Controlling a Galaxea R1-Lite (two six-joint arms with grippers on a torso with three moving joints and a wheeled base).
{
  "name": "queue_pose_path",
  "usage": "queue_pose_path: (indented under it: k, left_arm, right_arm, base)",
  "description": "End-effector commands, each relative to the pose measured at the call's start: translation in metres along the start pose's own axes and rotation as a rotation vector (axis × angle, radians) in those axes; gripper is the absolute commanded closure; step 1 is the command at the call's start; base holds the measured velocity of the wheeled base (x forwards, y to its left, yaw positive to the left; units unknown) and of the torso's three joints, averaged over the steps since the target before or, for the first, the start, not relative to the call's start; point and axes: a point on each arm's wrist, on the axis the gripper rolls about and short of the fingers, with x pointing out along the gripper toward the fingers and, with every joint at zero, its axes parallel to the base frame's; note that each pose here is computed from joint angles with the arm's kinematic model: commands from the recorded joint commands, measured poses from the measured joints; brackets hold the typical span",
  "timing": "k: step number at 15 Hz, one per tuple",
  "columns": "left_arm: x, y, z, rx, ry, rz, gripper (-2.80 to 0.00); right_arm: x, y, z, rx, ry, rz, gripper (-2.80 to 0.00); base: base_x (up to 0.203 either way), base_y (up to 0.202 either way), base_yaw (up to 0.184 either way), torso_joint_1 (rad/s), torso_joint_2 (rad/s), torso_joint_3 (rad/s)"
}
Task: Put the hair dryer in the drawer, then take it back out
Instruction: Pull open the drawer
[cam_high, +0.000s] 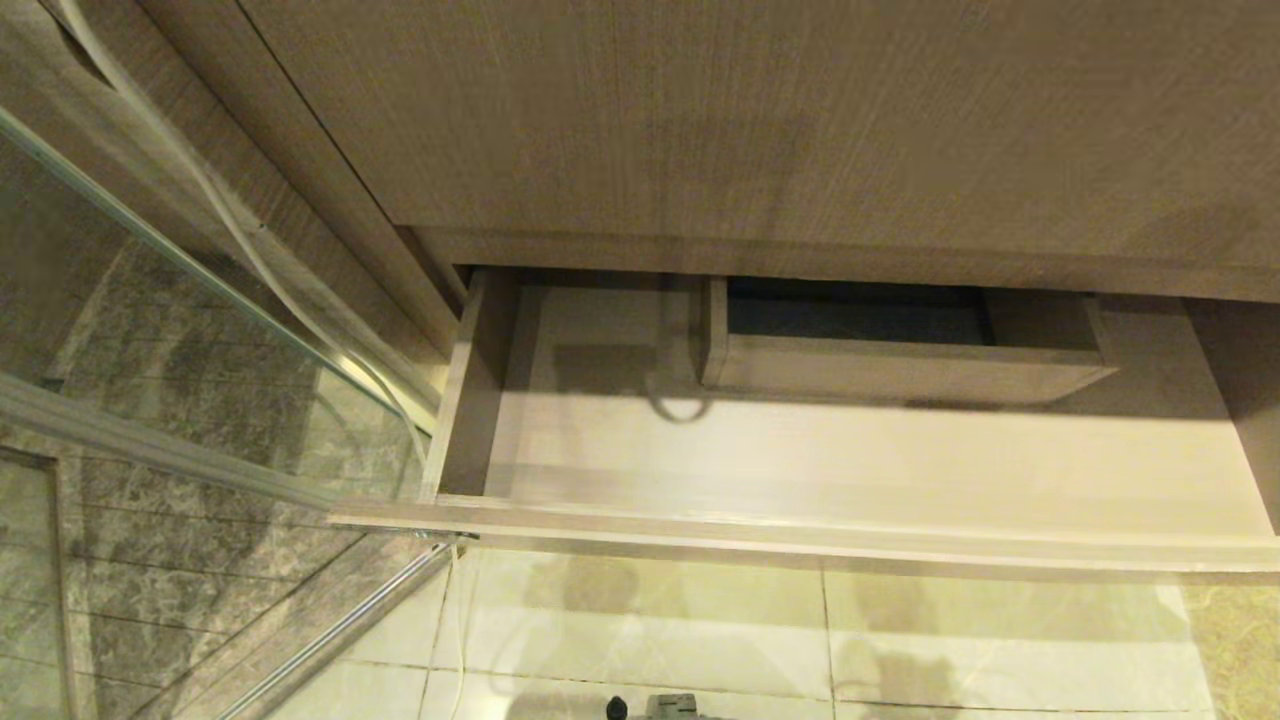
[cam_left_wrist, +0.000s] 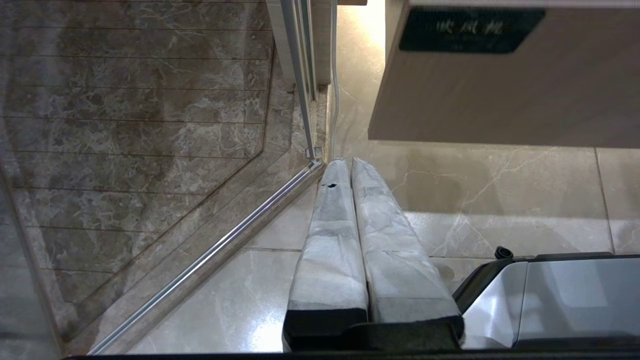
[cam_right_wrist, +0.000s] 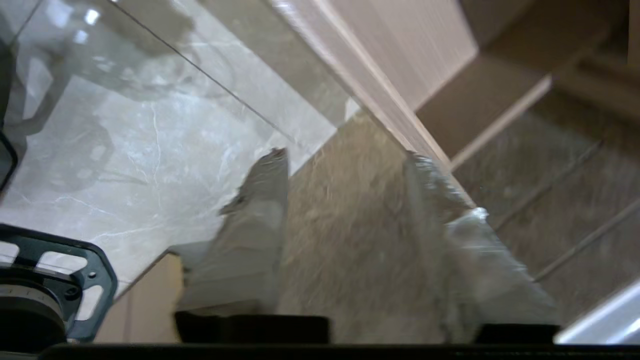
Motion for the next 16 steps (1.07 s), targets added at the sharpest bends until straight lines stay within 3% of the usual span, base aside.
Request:
queue_pose_path:
  k: [1, 4, 10, 14, 16]
  left_arm:
    - [0.0, 0.0, 0.0, 0.0, 0.0, 0.0, 0.0]
    - [0.0, 0.0, 0.0, 0.0, -0.002, 0.0, 0.0]
    - [0.0, 0.0, 0.0, 0.0, -0.001, 0.0, 0.0]
    - [0.0, 0.0, 0.0, 0.0, 0.001, 0.0, 0.0]
    - [0.0, 0.0, 0.0, 0.0, 0.0, 0.0, 0.0]
  right_arm:
    - [0.001, -0.003, 0.001, 0.081, 0.023, -0.007, 0.0]
    - [0.0, -0.003, 0.0, 0.231, 0.034, -0.025, 0.0]
    - [0.006, 0.012, -0.012, 0.382, 0.055, -0.003, 0.0]
    - [0.025, 0.021, -0.014, 0.579, -0.032, -0.063, 0.0]
    - [0.027, 0.023, -0.015, 0.595, -0.055, -0.063, 0.0]
  base:
    - [0.0, 0.0, 0.0, 0.0, 0.0, 0.0]
    - [0.0, 0.0, 0.0, 0.0, 0.0, 0.0]
    - [0.0, 0.0, 0.0, 0.0, 0.0, 0.0]
    - [0.0, 0.0, 0.0, 0.0, 0.0, 0.0]
    - [0.0, 0.0, 0.0, 0.0, 0.0, 0.0]
